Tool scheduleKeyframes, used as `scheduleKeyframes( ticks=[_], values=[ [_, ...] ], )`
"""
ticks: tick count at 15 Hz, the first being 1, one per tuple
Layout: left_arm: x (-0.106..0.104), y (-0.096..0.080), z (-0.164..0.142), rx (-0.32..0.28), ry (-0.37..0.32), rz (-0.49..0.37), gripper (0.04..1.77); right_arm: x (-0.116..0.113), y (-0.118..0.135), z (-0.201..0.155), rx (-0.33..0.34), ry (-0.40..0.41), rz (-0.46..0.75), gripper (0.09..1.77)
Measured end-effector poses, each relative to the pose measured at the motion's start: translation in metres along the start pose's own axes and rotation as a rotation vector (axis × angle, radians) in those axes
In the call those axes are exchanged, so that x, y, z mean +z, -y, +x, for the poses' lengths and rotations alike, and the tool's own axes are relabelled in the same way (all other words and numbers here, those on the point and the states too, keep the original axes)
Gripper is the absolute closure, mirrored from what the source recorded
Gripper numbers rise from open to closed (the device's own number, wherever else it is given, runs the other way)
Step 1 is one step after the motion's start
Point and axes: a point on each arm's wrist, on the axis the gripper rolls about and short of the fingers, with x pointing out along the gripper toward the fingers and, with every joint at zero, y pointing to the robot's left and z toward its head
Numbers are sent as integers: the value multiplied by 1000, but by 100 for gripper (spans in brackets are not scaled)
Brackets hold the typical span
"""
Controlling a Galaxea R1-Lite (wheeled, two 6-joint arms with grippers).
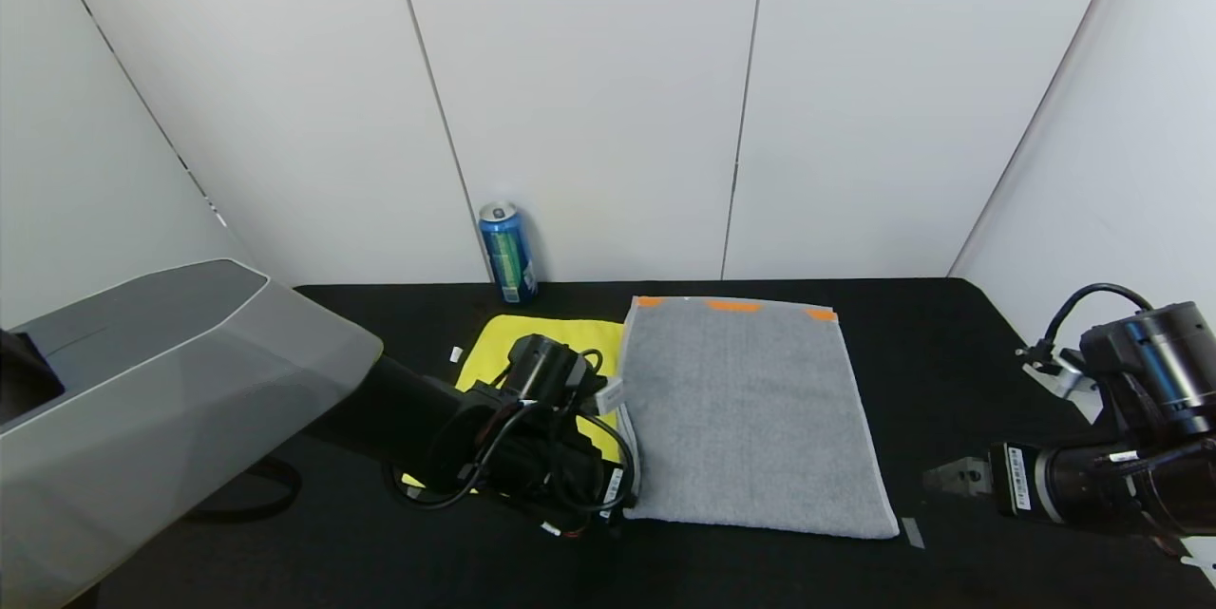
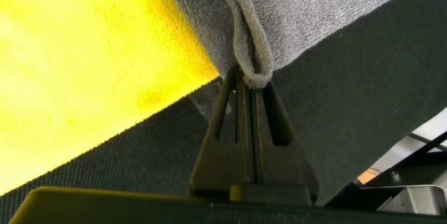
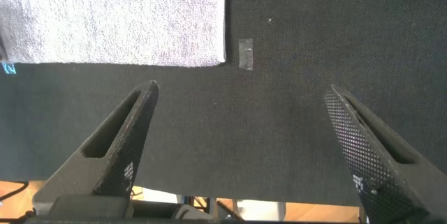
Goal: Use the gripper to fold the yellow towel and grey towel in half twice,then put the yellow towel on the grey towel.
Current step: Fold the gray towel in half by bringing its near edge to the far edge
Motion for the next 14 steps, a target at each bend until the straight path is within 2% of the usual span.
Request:
scheduleKeyframes(
  ticks=[4,6,10,14],
  values=[
    [0,-1,0,2,9,0,171,0,-3,9,7,-16,17,15],
    [0,-2,-1,3,12,-1,171,2,-6,19,43,-21,28,15],
    [1,-2,-2,3,19,1,171,1,-8,40,72,-81,56,15],
    [1,-1,-3,3,30,4,171,0,-12,54,81,-103,77,15]
  ],
)
